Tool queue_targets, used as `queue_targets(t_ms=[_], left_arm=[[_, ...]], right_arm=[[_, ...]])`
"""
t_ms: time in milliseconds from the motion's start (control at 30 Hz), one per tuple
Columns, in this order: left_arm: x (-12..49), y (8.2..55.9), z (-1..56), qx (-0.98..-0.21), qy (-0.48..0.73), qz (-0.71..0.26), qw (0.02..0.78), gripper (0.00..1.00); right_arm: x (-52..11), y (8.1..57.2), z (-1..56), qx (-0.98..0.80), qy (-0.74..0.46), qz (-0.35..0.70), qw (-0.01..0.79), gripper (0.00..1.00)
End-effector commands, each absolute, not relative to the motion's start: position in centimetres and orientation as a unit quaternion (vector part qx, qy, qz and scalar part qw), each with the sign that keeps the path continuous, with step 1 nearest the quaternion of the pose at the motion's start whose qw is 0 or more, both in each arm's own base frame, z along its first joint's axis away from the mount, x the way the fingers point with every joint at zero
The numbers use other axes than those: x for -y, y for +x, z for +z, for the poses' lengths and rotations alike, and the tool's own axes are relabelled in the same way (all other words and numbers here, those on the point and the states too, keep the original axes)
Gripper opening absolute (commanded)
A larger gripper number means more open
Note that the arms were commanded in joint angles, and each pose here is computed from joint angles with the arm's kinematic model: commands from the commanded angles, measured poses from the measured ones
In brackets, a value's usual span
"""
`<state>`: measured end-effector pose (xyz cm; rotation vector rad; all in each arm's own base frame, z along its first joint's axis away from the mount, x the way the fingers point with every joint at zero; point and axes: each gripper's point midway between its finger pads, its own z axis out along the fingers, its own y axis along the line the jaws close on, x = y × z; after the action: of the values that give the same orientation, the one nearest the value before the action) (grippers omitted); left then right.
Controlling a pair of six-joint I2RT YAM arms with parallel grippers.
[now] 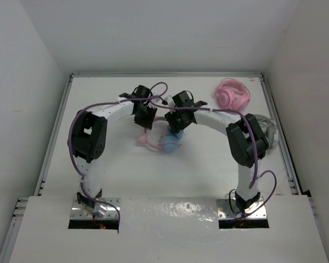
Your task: Wrap the headphones
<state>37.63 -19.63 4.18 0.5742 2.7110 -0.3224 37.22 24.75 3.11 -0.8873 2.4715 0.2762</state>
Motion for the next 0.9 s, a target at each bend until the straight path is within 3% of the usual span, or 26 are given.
queue_targets(t_ms=[0, 167, 367, 533, 867], left_arm=[[22.5, 39.1, 7.0, -0.938, 0.216, -0.170, 0.210, 0.39], [22.8, 40.2, 8.5, -0.932, 0.215, -0.174, 0.232, 0.64], [23.5, 42.0, 11.7, -0.922, 0.212, -0.181, 0.270, 0.80], [22.7, 43.4, 13.1, -0.922, 0.196, -0.175, 0.285, 0.85], [18.6, 45.7, 15.2, -0.923, 0.156, -0.170, 0.309, 0.86]], right_arm=[[-24.4, 38.2, 4.7, -0.915, -0.280, 0.093, 0.275, 0.00], [-22.9, 38.2, 4.5, -0.931, -0.230, 0.061, 0.277, 0.00], [-21.3, 38.1, 5.0, -0.942, -0.174, 0.047, 0.282, 0.00], [-18.6, 38.8, 5.7, -0.950, -0.108, 0.043, 0.289, 0.00], [-14.1, 42.7, 7.2, -0.954, 0.016, 0.053, 0.294, 0.00]])
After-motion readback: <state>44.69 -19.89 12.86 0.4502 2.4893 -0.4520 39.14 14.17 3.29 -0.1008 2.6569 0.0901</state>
